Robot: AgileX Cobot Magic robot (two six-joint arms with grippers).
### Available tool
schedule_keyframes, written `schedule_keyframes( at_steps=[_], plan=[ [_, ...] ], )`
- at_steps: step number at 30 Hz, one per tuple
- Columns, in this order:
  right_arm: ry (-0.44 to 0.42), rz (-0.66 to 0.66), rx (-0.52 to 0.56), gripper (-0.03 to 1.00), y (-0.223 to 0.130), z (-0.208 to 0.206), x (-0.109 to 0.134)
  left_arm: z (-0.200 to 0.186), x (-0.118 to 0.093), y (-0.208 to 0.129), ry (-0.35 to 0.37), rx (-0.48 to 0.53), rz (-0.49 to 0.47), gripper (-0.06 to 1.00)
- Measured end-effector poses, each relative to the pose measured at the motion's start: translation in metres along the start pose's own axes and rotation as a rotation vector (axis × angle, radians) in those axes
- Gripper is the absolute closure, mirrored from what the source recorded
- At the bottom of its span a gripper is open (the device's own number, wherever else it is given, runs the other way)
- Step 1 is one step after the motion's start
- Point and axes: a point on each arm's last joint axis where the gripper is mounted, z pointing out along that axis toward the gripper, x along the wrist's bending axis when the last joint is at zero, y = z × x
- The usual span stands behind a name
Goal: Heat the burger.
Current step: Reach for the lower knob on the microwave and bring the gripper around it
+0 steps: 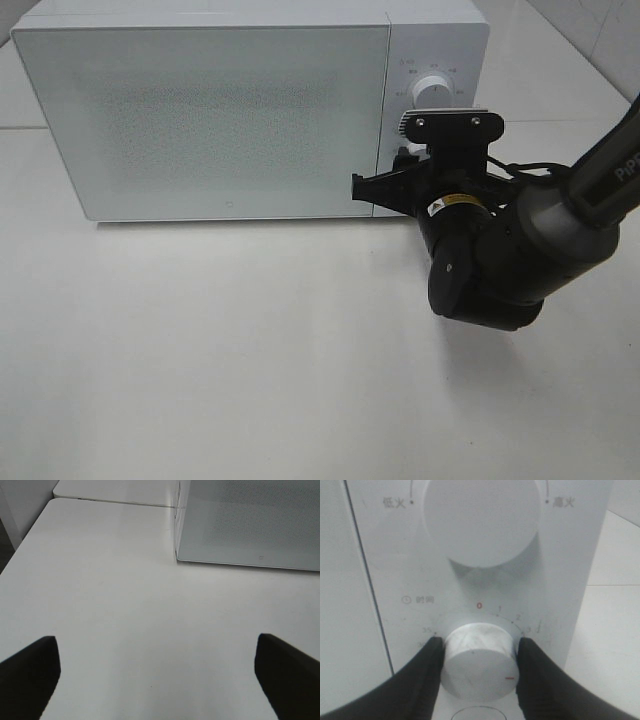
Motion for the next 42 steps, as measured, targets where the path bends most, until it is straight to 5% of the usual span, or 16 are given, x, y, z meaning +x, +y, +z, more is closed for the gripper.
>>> schedule_keyframes(
  at_steps=[8, 13, 16, 18, 22, 24, 33, 36, 38, 42],
  plan=[
    [0.005, 0.039, -0.001, 0.53, -0.0002, -0.0003, 0.0002, 0.0000, 0.0000, 0.0000, 0.000, 0.000, 0.000, -0.03],
    [0.018, 0.187, 0.000, 0.53, -0.0007, -0.0003, -0.0004, 0.0000, 0.0000, 0.0000, 0.000, 0.000, 0.000, -0.03],
    [0.034, 0.333, -0.001, 0.53, -0.0004, -0.0002, 0.0000, 0.0000, 0.0000, 0.0000, 0.000, 0.000, 0.000, -0.03],
    [0.048, 0.558, 0.004, 0.53, -0.0011, -0.0005, -0.0012, 0.0000, 0.0000, 0.0000, 0.000, 0.000, 0.000, -0.03],
    [0.057, 0.668, 0.008, 0.53, -0.0014, -0.0006, -0.0014, 0.0000, 0.0000, 0.0000, 0.000, 0.000, 0.000, -0.03],
    [0.074, 0.920, 0.024, 0.53, -0.0020, -0.0011, -0.0014, 0.0000, 0.0000, 0.0000, 0.000, 0.000, 0.000, -0.03],
    [0.073, 1.484, 0.048, 0.52, -0.0021, -0.0011, -0.0018, 0.0000, 0.0000, 0.0000, 0.000, 0.000, 0.000, -0.03],
    [0.072, 1.544, 0.050, 0.52, -0.0020, -0.0011, -0.0018, 0.0000, 0.0000, 0.0000, 0.000, 0.000, 0.000, -0.03],
    [0.069, 1.726, 0.058, 0.52, -0.0020, -0.0011, -0.0018, 0.0000, 0.0000, 0.0000, 0.000, 0.000, 0.000, -0.03],
    [0.068, 1.793, 0.060, 0.52, -0.0020, -0.0011, -0.0018, 0.0000, 0.0000, 0.0000, 0.000, 0.000, 0.000, -0.03]
  ],
)
